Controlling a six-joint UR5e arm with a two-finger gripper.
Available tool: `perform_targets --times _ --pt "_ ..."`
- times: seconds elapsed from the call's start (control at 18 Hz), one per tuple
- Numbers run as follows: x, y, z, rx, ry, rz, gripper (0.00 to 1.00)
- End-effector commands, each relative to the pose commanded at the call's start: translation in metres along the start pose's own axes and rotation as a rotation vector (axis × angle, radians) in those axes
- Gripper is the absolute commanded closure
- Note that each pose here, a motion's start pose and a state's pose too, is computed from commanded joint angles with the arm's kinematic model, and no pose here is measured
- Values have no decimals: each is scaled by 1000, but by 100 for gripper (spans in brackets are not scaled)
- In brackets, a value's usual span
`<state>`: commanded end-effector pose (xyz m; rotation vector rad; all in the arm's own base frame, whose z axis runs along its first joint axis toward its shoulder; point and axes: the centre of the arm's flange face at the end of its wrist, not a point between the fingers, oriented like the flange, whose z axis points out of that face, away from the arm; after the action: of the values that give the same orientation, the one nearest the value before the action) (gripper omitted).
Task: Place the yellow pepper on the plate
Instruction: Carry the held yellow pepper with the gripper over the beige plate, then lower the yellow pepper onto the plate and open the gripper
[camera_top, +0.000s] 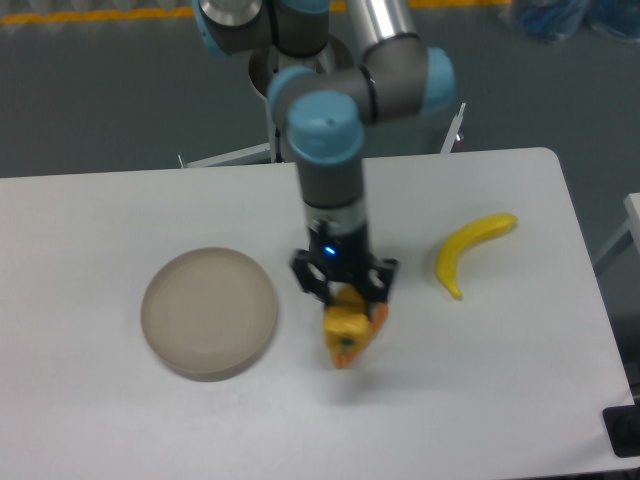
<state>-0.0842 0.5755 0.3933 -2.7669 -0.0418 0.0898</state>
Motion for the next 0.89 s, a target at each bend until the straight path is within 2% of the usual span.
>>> perform_targets --times 0.22,0.5,0.72,0.89 --pt "64 12 15 -42 40 -1 60" --pt "106 33 54 -130 73 33 60" --pt "112 44 93 -196 78 41 60" --pt "110 45 101 -209 57 53 60"
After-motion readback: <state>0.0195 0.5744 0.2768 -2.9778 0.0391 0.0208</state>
